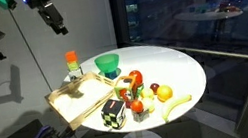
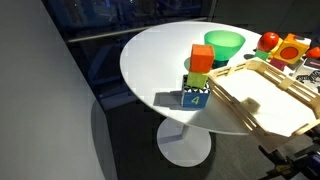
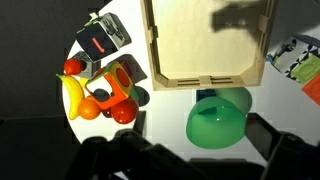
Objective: Pick up the plushy block with car drawings and put it in the wooden box
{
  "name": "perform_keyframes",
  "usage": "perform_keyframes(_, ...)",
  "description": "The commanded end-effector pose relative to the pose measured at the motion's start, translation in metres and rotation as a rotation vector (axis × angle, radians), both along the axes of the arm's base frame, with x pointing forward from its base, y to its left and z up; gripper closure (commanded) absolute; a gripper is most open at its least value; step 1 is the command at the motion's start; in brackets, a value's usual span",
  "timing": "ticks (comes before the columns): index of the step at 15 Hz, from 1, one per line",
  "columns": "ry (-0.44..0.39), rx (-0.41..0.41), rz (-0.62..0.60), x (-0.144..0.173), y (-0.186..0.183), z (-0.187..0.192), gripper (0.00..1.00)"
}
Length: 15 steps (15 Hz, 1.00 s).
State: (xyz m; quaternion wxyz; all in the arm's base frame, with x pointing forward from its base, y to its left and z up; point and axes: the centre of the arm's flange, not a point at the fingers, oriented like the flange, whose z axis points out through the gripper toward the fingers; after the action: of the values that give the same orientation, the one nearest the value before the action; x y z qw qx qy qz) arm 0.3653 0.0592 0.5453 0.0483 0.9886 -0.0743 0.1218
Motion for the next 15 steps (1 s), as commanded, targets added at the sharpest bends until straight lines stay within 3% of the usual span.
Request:
perform_keyframes(1, 0.002, 0.021, 0.007, 0.025, 0.016, 0.001, 0.00)
perform_keyframes(10, 0.062, 0.072, 0.019, 0.086, 0.022, -0.007, 0.00)
perform_keyframes(15, 0.152, 0.102, 0.041, 0.119, 0.020, -0.025, 0.00)
